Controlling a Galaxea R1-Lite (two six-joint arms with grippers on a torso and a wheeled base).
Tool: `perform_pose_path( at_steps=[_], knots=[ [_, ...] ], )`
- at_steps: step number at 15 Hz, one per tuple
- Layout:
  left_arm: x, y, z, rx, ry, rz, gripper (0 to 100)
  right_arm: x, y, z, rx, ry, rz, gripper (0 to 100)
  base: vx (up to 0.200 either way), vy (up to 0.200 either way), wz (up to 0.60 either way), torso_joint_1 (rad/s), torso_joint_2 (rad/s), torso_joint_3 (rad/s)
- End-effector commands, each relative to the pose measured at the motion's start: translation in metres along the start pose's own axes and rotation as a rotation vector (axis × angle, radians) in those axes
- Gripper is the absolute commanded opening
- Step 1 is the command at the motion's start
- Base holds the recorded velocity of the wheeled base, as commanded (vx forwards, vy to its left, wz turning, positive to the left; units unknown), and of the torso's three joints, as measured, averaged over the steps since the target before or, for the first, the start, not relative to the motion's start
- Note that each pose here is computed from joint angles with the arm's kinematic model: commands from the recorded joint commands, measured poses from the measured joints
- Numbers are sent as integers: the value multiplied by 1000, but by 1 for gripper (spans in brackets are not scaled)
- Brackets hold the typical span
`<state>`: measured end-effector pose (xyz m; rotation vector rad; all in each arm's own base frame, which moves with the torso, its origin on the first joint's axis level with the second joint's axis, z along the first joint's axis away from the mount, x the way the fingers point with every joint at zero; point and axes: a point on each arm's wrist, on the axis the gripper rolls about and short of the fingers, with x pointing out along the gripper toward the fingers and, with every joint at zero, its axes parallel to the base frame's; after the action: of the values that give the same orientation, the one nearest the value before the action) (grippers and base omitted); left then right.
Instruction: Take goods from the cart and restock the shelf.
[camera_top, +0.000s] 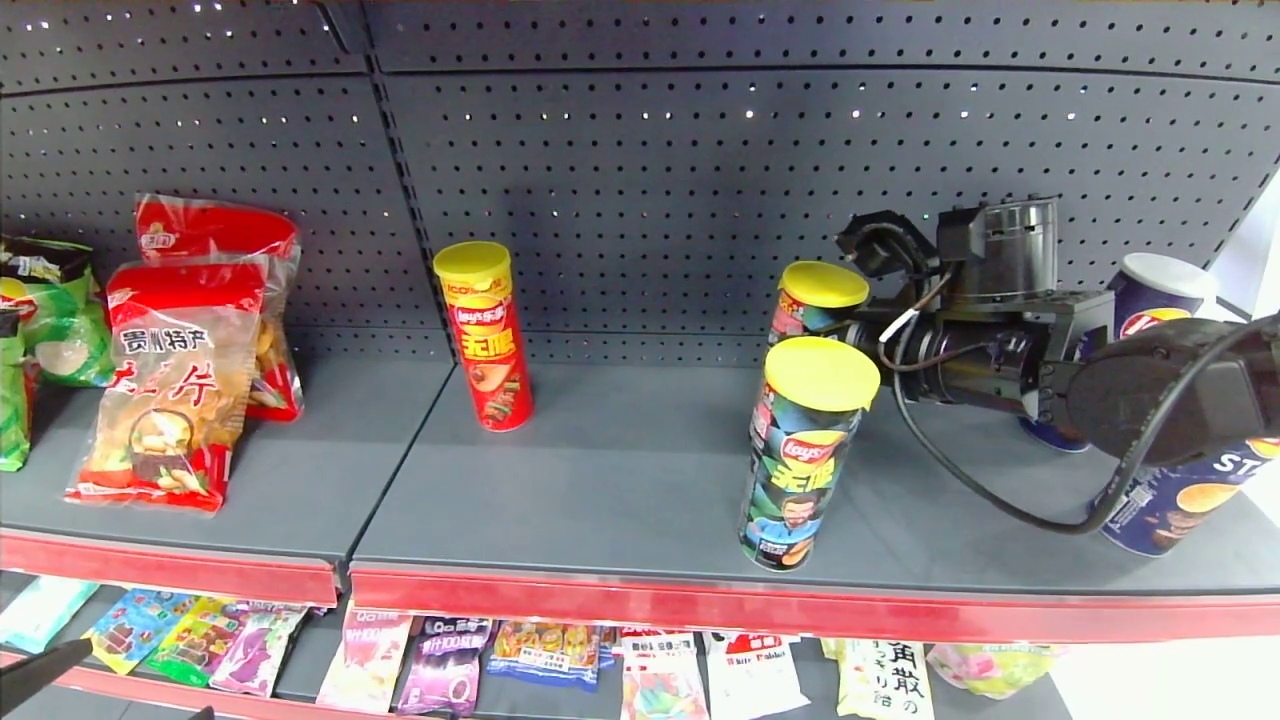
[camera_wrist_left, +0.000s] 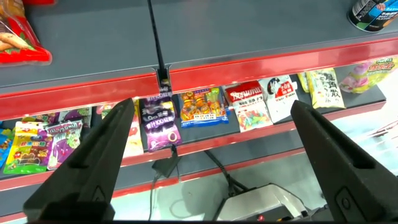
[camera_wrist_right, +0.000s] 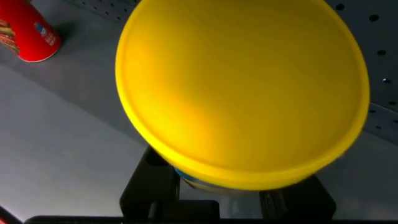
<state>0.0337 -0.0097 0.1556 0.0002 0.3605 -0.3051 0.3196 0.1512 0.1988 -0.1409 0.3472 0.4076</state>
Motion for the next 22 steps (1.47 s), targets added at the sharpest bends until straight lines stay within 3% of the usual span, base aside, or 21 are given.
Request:
perform_pose_path(
  at_steps=[1,8,9,14,22],
  knots=[
    [0,0,0,0,1,0,100,0,-1,-1,0,5,-2,0,0,0,0,0,0,0],
    [0,0,0,0,3,0,100,0,-3,-6,2,22,-2,0,0,0,0,0,0,0],
    [0,0,0,0,3,0,100,0,-2,-6,3,21,-1,100,0,0,0,0,0,0],
    [0,0,0,0,3,-2,100,-10,-5,0,8,-3,-11,100,0,0,0,0,0,0],
    [1,0,0,2,9,-6,100,-45,-11,-12,15,11,-26,100,0,0,0,0,0,0]
  ],
)
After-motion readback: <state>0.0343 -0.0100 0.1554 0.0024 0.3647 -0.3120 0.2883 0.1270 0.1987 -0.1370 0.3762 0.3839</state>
